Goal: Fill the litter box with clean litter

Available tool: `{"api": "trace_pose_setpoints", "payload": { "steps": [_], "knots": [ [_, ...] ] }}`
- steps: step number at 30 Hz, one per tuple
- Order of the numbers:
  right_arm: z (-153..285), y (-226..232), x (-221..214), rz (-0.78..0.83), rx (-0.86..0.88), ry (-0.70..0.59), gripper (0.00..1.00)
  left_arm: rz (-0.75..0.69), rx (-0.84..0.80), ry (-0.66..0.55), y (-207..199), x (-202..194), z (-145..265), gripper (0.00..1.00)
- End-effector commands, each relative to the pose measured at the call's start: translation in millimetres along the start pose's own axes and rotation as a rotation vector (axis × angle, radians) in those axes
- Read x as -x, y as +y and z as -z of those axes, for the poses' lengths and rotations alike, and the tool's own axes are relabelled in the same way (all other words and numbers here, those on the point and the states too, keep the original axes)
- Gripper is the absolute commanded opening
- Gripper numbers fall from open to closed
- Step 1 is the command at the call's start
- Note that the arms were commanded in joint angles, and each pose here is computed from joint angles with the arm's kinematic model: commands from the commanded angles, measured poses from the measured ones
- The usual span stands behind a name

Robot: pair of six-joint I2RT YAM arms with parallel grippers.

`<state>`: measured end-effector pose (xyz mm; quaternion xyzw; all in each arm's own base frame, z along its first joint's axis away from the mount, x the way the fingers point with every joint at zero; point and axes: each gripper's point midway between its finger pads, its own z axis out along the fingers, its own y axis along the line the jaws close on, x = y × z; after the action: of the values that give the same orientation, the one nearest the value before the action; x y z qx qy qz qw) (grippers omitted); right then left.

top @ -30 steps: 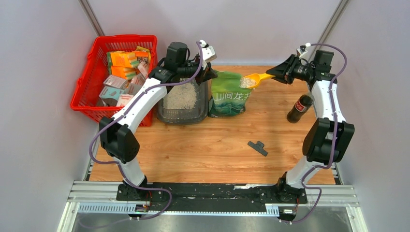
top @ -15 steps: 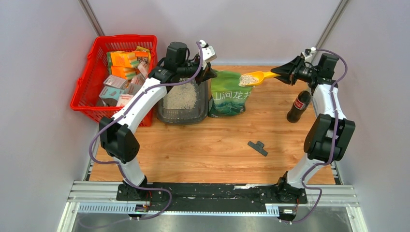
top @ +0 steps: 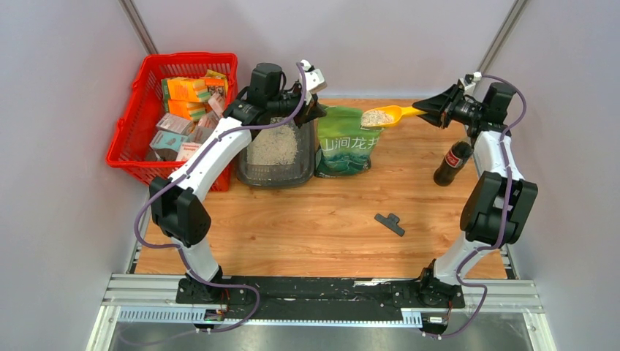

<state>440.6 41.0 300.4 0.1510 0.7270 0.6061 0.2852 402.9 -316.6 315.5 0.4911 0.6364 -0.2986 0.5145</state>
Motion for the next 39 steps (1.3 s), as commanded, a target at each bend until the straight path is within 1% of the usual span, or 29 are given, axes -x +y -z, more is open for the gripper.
{"api": "trace_pose_setpoints", "payload": {
  "steps": [1, 12, 18, 22, 24, 25, 27, 28, 30, 31, 33, 39],
  "knots": [
    [9, -5, 9, -0.019, 0.012, -0.014, 0.00, -0.067, 0.047, -0.052, 16, 28, 13, 0.00],
    [12, 1, 13, -0.027, 0.018, -0.020, 0.00, -0.055, 0.057, -0.054, 22, 28, 11, 0.00],
    [15, 20, 13, 0.002, 0.034, -0.020, 0.00, -0.052, 0.058, -0.044, 24, 25, 9, 0.01],
    [17, 32, 11, 0.022, 0.039, -0.021, 0.00, -0.039, 0.070, -0.033, 30, 20, 7, 0.06],
    [18, 36, 8, 0.010, 0.037, -0.015, 0.00, -0.036, 0.077, -0.033, 31, 21, 7, 0.10],
    [18, 39, 6, 0.014, 0.040, -0.011, 0.00, -0.035, 0.086, -0.029, 33, 19, 6, 0.14],
    [18, 45, 2, 0.022, 0.045, -0.002, 0.00, -0.028, 0.095, -0.020, 36, 16, 6, 0.17],
    [18, 46, 1, 0.019, 0.046, 0.001, 0.00, -0.027, 0.112, -0.014, 40, 15, 7, 0.24],
    [17, 49, -3, 0.014, 0.047, 0.009, 0.00, -0.016, 0.129, 0.001, 46, 9, 6, 0.30],
    [16, 51, -5, 0.014, 0.050, 0.014, 0.00, -0.012, 0.141, 0.008, 49, 7, 6, 0.36],
    [14, 53, -8, 0.013, 0.054, 0.022, 0.00, 0.004, 0.156, 0.018, 55, 2, 6, 0.37],
    [15, 57, -12, 0.011, 0.063, 0.032, 0.00, 0.011, 0.173, 0.049, 61, -9, 8, 0.37]
  ]
}}
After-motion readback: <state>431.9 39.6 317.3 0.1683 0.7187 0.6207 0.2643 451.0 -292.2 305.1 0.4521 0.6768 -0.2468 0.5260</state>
